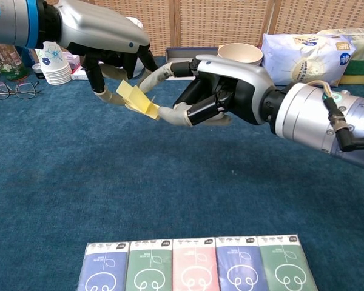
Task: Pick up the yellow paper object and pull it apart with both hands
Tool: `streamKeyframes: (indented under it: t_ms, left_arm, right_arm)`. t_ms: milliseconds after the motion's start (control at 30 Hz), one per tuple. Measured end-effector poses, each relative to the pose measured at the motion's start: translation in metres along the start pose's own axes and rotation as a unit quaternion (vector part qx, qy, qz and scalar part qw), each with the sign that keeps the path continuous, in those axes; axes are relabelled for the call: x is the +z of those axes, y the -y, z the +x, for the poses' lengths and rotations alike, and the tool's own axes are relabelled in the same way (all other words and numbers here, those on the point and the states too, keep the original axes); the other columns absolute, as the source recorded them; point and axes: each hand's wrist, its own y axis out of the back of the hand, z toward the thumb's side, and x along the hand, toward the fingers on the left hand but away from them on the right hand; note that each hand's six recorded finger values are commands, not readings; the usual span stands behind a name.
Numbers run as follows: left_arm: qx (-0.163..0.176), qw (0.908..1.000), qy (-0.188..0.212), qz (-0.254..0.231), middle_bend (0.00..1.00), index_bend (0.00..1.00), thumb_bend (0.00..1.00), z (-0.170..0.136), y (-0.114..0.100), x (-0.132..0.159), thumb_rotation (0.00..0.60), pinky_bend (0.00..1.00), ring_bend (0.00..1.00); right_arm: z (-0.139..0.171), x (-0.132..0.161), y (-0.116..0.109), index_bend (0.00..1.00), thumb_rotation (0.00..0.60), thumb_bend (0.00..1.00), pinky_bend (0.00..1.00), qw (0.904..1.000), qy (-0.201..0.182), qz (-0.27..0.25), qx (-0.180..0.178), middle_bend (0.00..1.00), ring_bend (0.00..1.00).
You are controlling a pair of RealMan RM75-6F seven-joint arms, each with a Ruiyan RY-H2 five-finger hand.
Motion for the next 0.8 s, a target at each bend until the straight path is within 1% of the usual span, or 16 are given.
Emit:
streamKeyframes:
  t_ms: [467, 800]
  left_arm:
    - [-0.007, 1.0000, 0.005, -0.001, 0.92, 0.69, 0.39, 0.0033, 0.0049, 0.0029, 0.600, 0.79, 0.93]
    - [-0.004, 1.0000, 0.007, -0.004, 0.92, 0.68, 0.39, 0.0070, 0.0026, 0.0051, 0.600, 0.79, 0.93]
  right_arm:
    - [-0.0034, -0.0004, 0.0016, 0.28, 0.600, 0.45, 1.00, 1.0000, 0.002, 0.003, 0.004, 0.99, 1.00]
    - [-0.0058, 0.0021, 0.0064, 0.28, 0.600, 0.45, 1.00, 0.9999, 0.000, 0.007, 0.012, 0.99, 1.00]
